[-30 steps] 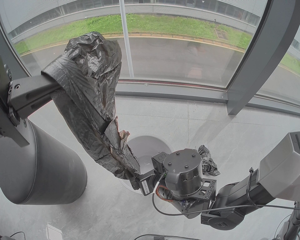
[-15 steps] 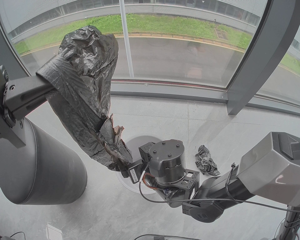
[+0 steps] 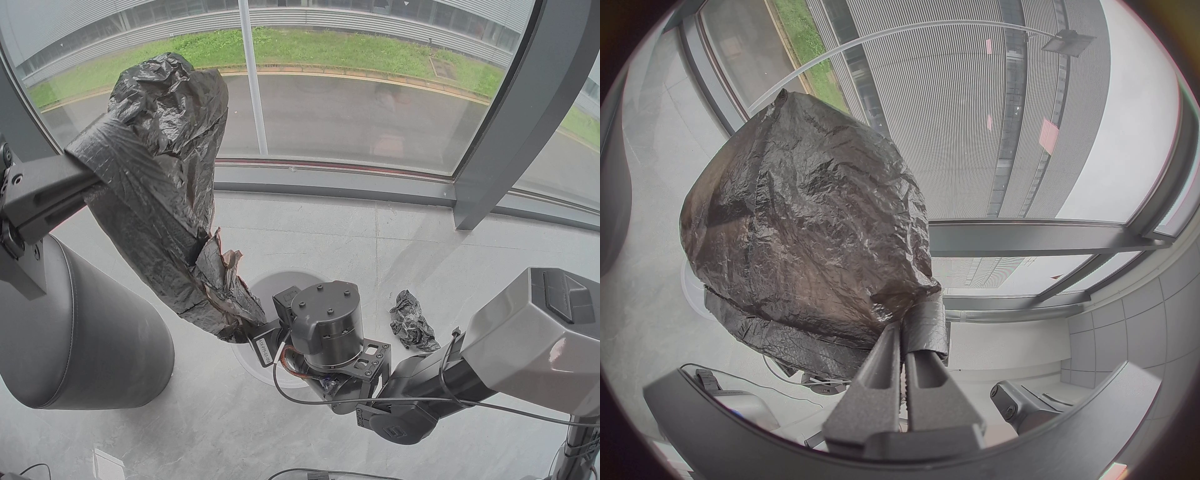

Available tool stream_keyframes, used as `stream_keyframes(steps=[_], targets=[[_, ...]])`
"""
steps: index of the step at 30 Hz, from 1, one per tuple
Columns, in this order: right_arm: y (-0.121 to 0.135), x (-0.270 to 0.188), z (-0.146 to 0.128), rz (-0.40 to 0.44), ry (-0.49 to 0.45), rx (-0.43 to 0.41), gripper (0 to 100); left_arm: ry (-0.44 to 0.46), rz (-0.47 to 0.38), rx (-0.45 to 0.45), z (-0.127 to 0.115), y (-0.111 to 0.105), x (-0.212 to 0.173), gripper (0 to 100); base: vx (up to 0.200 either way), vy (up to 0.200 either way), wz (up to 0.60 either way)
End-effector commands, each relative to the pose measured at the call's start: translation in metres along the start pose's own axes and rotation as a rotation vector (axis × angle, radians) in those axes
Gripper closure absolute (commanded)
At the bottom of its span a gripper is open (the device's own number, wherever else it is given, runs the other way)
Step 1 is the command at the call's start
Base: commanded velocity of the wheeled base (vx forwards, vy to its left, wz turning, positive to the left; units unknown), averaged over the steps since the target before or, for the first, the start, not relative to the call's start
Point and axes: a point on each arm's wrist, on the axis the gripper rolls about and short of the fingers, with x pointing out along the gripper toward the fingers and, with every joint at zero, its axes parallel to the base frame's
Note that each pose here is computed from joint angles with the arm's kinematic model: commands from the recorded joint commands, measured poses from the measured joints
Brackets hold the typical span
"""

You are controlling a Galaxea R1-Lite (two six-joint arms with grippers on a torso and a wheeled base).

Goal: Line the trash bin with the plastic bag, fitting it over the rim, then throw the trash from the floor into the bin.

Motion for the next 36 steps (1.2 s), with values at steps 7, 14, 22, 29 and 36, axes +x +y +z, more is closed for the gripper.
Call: stream_keyframes(steps=[7,14,22,29,36], targets=[[0.001,-0.006,-0.002,0.008,0.01,0.002,100,-0.005,-0.008,0.004,-0.001,-0.002,-0.003,100,0.0,0.0,0.0],[-0.014,-0.057,-0.007,0.035,0.08,-0.029,100,-0.066,0.074,-0.007,0.004,0.017,-0.005,100,0.0,0.0,0.0],[-0.04,-0.111,0.007,0.142,0.08,-0.021,100,-0.079,0.225,0.012,0.005,0.057,0.0,100,0.0,0.0,0.0],[-0.054,-0.141,0.029,0.328,0.246,0.168,100,-0.007,0.288,-0.028,-0.004,0.097,0.013,100,0.0,0.0,0.0],[-0.071,-0.134,0.028,0.383,0.391,0.336,100,0.028,0.331,-0.066,-0.007,0.117,0.024,100,0.0,0.0,0.0]])
